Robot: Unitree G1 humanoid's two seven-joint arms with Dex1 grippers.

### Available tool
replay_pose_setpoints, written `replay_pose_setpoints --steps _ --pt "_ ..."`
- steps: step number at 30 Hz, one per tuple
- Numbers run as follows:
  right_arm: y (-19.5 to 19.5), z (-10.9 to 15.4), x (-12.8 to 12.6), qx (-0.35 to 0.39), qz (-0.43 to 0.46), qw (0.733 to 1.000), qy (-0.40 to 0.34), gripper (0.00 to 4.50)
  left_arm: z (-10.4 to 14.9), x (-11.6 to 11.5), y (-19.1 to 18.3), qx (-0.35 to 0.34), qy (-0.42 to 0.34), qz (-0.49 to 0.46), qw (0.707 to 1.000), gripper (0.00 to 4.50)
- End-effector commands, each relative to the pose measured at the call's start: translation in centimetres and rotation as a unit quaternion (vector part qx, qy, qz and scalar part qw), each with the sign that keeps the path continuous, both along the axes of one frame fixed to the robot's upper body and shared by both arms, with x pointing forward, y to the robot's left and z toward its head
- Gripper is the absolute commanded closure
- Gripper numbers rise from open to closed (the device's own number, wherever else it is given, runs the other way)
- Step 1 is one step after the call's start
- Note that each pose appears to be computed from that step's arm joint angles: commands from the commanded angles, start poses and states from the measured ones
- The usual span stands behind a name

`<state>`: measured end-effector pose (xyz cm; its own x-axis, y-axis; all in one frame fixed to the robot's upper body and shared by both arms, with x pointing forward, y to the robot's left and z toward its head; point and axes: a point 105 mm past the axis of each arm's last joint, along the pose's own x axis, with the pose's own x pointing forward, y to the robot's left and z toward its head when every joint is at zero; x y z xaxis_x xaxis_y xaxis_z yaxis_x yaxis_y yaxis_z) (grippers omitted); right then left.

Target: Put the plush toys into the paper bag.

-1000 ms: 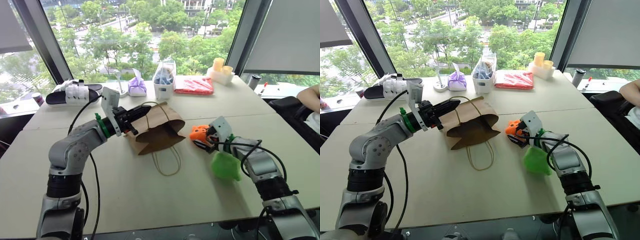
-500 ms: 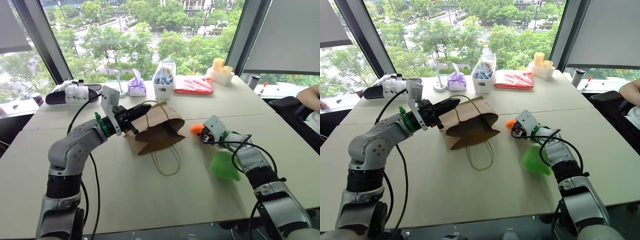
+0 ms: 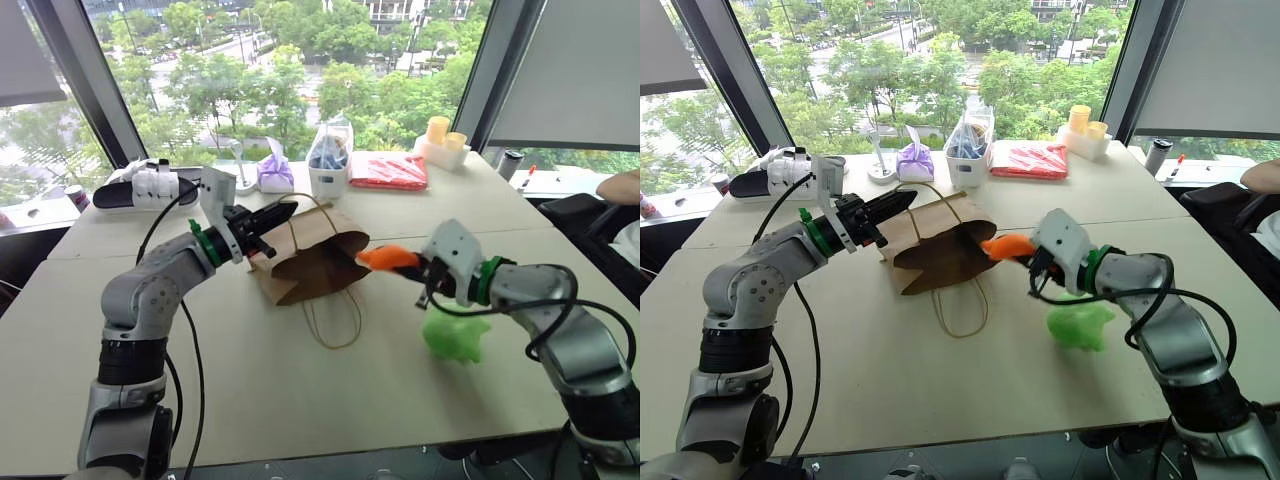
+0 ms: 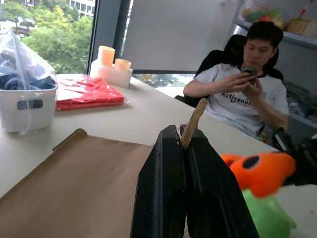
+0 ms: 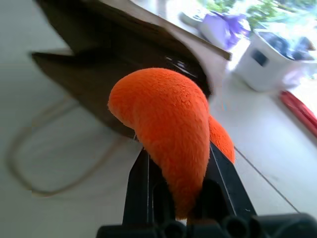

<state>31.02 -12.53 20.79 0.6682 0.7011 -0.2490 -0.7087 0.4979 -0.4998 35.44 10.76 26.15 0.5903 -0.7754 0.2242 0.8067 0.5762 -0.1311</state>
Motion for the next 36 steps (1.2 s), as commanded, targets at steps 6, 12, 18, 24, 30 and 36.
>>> replay_pose_setpoints --steps 6,12,18,24,30,36 --pt "5.0 -0.2 1.3 0.032 0.032 0.999 -0.01 4.48 1.8 -0.9 -0.7 -0.006 -0.03 -0.024 0.999 4.5" --pt "6.8 -1.5 5.1 0.04 0.018 0.999 -0.017 4.48 2.1 -1.7 -1.3 -0.012 -0.028 -0.044 0.999 4.5" --pt "9.3 -3.6 9.7 0.053 -0.018 0.998 -0.02 4.48 2.1 -1.8 -1.4 -0.02 -0.023 -0.042 0.999 4.5" --pt "11.0 -3.9 11.2 0.066 -0.029 0.997 -0.04 2.74 2.1 -1.5 -1.2 -0.028 -0.019 -0.028 0.999 4.5" --pt "9.5 -2.6 10.7 0.07 -0.028 0.995 -0.062 0.24 1.9 -1.4 -1.0 -0.029 -0.016 -0.026 0.999 4.5" --pt "5.5 0.8 7.1 0.085 -0.024 0.994 -0.069 0.24 1.7 -1.2 -1.2 -0.03 -0.013 -0.028 0.999 4.5"
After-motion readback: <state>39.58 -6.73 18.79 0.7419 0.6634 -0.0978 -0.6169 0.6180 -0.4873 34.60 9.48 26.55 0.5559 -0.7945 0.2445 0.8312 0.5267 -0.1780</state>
